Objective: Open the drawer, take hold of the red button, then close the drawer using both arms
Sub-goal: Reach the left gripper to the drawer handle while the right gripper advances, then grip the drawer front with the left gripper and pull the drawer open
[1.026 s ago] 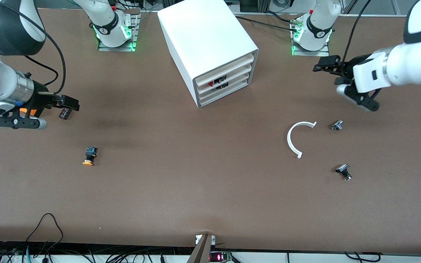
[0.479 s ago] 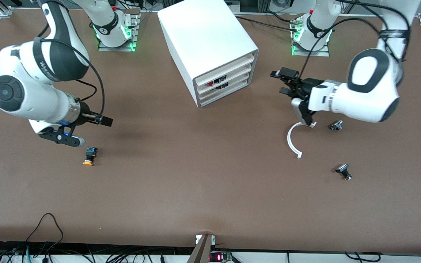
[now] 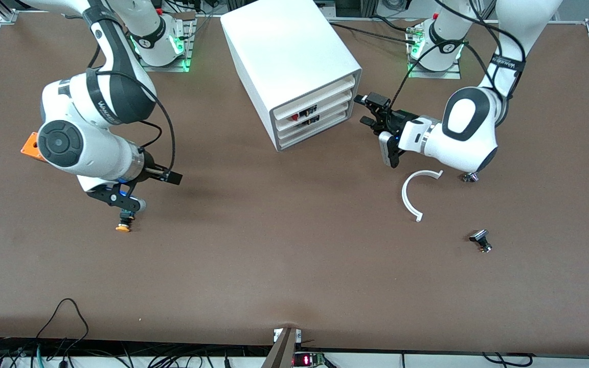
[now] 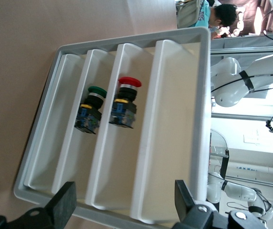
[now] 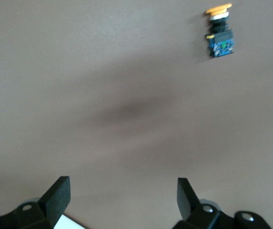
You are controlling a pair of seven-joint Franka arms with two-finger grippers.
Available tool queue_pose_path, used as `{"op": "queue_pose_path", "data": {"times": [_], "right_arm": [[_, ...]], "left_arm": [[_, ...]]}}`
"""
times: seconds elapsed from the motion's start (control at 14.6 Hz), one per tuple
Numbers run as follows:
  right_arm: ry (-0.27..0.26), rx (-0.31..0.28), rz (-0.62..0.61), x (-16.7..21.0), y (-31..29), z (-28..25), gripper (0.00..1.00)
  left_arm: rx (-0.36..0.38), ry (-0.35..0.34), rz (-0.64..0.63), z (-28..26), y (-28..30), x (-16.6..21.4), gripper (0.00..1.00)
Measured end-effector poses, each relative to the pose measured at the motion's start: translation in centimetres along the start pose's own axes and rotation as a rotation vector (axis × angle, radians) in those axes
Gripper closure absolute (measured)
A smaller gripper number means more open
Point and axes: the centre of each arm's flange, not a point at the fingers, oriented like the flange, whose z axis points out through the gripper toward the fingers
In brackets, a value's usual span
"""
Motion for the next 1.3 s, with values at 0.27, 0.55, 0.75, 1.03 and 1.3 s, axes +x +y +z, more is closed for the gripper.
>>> {"op": "queue_pose_path", "data": {"times": [0.27, 0.55, 0.75, 1.03, 1.3], "right_arm": [[-0.013, 0.016, 0.054, -0.5, -1.6, 1.1, 0.0], [-0.009, 0.012, 0.125, -1.8, -4.2, 2.3, 0.0], [-0.009, 0.006, 0.169, -2.7, -5.7, 3.1, 0.0], [0.02, 0.03, 0.239, -4.1, -8.2, 3.4, 0.0], [0.047, 0.063, 0.281, -5.3, -10.8, 2.5, 0.0]], "left_arm": [[-0.104, 0.03, -0.005, 4.1, -3.4, -0.3, 0.33], [-0.117, 0.024, -0.017, 7.4, -3.8, -0.9, 0.35], [-0.123, 0.017, -0.029, 7.9, -4.2, -1.5, 0.36], [-0.147, 0.007, -0.001, 9.3, -6.1, -2.6, 0.37], [-0.183, 0.029, -0.001, 10.7, -6.8, -2.5, 0.55]]}}
